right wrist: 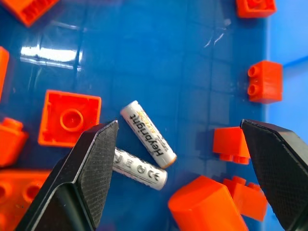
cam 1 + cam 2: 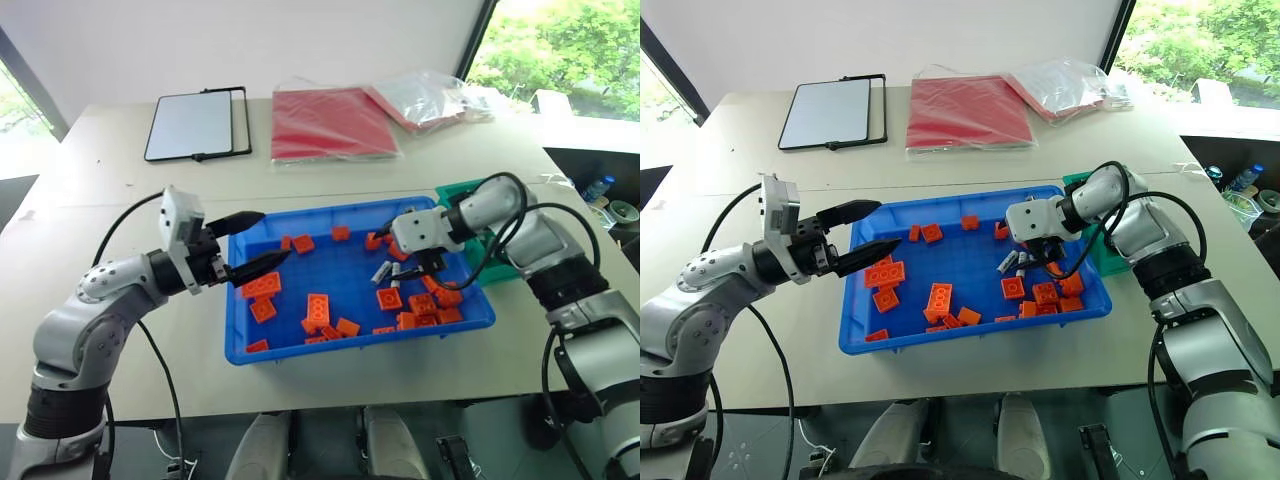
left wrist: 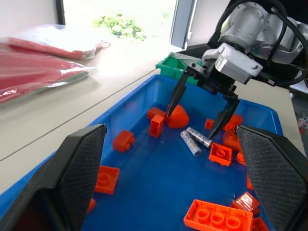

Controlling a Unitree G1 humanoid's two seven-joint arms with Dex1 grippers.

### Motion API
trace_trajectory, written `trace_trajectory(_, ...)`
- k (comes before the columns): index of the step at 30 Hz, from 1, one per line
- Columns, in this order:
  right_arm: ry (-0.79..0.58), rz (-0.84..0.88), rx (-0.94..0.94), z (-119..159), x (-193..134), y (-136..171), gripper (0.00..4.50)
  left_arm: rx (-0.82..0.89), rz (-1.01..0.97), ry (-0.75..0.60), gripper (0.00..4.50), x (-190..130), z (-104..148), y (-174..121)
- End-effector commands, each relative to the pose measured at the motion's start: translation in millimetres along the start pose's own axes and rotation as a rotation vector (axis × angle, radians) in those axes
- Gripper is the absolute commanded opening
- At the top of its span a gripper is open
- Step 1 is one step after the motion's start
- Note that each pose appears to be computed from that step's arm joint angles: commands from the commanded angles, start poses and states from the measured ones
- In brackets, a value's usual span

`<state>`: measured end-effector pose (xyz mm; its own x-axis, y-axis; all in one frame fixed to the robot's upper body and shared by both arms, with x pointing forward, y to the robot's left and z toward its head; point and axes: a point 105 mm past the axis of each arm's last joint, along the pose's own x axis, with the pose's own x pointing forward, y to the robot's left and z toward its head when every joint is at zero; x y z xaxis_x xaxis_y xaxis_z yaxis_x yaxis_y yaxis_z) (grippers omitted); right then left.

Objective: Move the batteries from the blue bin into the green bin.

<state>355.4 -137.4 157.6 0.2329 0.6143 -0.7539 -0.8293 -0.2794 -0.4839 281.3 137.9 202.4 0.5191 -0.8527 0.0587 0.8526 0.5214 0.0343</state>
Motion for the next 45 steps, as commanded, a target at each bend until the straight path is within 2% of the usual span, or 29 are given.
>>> trace_trajectory(1, 0.008, -0.021, -0.052, -0.1, -5.8, -9.6, 4.16, 0.034, 0.010, -0.031, 4.50, -3.2, 11.0, -2.5)
trace_trajectory(12, 0.027, 0.028, -0.103, -10.9, 16.5, 0.1, 4.16, 0.033, 0.020, -0.051, 4.50, -1.7, 16.7, -0.8)
trace_trajectory(15, 0.002, 0.032, -0.093, -5.5, 25.0, 0.8, 3.26, 0.032, 0.018, -0.054, 4.50, -0.3, 17.1, 0.0)
trace_trajectory(21, -0.047, 0.030, -0.041, -0.2, 26.0, 8.2, 0.15, 0.035, 0.017, -0.058, 4.50, 1.0, 18.0, 2.8)
trace_trajectory(22, -0.054, 0.011, -0.025, 0.9, 22.7, 6.8, 0.03, 0.035, 0.016, -0.057, 4.50, 1.3, 18.1, 3.4)
trace_trajectory(28, -0.179, -0.325, 0.289, 19.5, -30.9, -26.6, 0.03, 0.038, 0.011, -0.056, 4.50, 2.3, 18.2, 3.4)
trace_trajectory(31, -0.185, -0.668, 0.579, 11.1, -83.0, -41.8, 0.03, 0.031, 0.014, -0.052, 4.50, 1.8, 16.0, 3.2)
trace_trajectory(35, 0.011, -1.001, 0.776, -25.7, -129.0, -16.5, 0.03, 0.022, 0.005, -0.044, 4.50, 2.7, 11.9, 2.5)
trace_trajectory(40, 0.139, -1.125, 0.931, -51.4, -139.9, 19.4, 0.03, 0.016, -0.027, -0.042, 4.50, 8.7, 11.2, 3.4)
trace_trajectory(45, 0.192, -1.168, 0.889, -55.9, -135.5, 18.8, 2.44, 0.021, -0.057, -0.051, 4.50, 18.1, 14.6, 7.8)
